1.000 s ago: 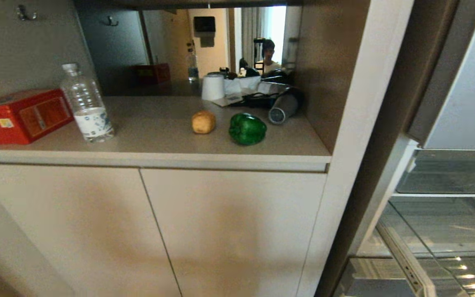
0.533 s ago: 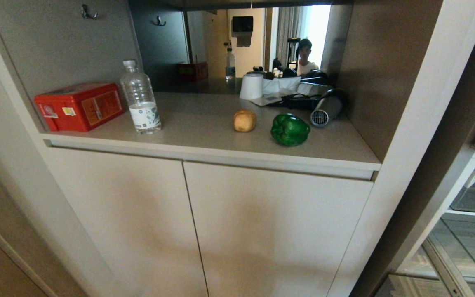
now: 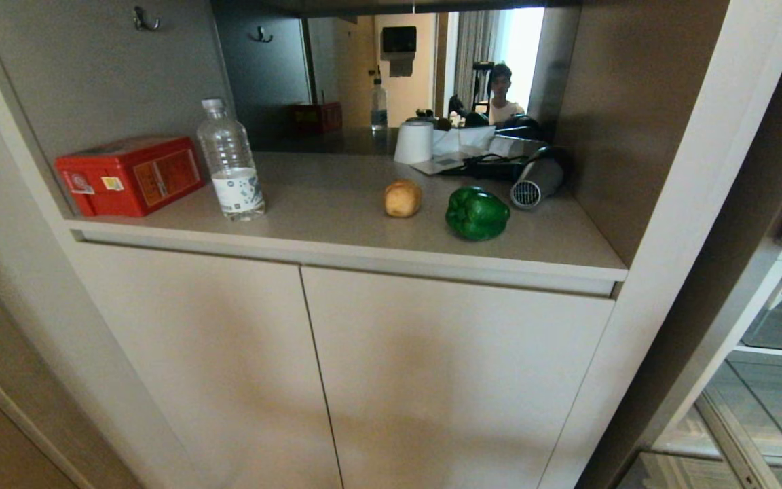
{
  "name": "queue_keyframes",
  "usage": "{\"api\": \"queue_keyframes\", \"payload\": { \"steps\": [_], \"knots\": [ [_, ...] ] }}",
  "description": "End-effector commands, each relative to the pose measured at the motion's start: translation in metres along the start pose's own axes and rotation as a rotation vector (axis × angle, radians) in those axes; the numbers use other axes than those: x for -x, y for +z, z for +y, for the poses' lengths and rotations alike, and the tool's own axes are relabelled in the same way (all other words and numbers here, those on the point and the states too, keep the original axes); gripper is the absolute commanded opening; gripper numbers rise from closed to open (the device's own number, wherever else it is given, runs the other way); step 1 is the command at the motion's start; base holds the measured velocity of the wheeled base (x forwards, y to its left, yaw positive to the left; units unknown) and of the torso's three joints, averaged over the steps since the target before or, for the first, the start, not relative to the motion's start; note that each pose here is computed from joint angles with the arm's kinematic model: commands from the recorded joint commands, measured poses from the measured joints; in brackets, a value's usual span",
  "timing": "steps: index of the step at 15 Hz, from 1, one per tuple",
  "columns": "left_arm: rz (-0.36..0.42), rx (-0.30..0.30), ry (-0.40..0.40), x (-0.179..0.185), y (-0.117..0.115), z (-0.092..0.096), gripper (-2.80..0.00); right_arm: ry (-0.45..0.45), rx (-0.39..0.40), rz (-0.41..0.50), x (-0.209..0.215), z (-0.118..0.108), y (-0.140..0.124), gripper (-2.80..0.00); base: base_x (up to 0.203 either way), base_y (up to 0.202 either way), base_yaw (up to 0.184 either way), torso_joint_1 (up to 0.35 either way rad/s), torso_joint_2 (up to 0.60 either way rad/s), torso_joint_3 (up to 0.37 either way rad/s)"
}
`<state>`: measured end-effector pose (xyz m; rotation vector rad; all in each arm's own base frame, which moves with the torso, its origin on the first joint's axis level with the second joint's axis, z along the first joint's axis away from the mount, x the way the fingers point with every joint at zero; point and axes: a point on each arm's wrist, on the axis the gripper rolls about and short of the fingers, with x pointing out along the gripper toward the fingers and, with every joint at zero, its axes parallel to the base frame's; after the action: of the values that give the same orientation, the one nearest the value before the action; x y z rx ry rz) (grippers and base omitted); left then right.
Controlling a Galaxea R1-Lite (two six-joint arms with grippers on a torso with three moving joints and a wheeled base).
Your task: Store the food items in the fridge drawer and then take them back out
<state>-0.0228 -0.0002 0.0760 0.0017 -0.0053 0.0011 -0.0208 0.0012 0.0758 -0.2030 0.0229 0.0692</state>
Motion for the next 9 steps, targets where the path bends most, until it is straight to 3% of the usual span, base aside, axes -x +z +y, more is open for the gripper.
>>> {"api": "queue_keyframes", "payload": {
  "steps": [1, 4, 6, 8, 9],
  "knots": [
    [0.002, 0.0, 0.0, 0.0, -0.001, 0.0, -2.8, 0.005, 0.001, 0.016, -0.001, 0.0, 0.001, -2.8, 0.0, 0.0, 0.0, 0.0, 0.0, 0.0],
    [0.002, 0.0, 0.0, 0.0, -0.001, 0.0, -2.8, -0.007, -0.005, -0.055, -0.004, -0.007, 0.032, -2.8, 0.0, 0.0, 0.0, 0.0, 0.0, 0.0],
    [0.002, 0.0, 0.0, 0.0, -0.001, 0.0, -2.8, 0.032, -0.015, -0.061, -0.016, -0.013, 0.063, -2.8, 0.0, 0.0, 0.0, 0.0, 0.0, 0.0],
    [0.002, 0.0, 0.0, 0.0, -0.001, 0.0, -2.8, 0.151, -0.027, -0.059, -0.038, -0.019, 0.096, -2.8, 0.0, 0.0, 0.0, 0.0, 0.0, 0.0],
    [0.002, 0.0, 0.0, 0.0, -0.001, 0.0, -2.8, 0.251, -0.031, -0.066, -0.05, -0.02, 0.112, -2.8, 0.0, 0.0, 0.0, 0.0, 0.0, 0.0]
  ]
}}
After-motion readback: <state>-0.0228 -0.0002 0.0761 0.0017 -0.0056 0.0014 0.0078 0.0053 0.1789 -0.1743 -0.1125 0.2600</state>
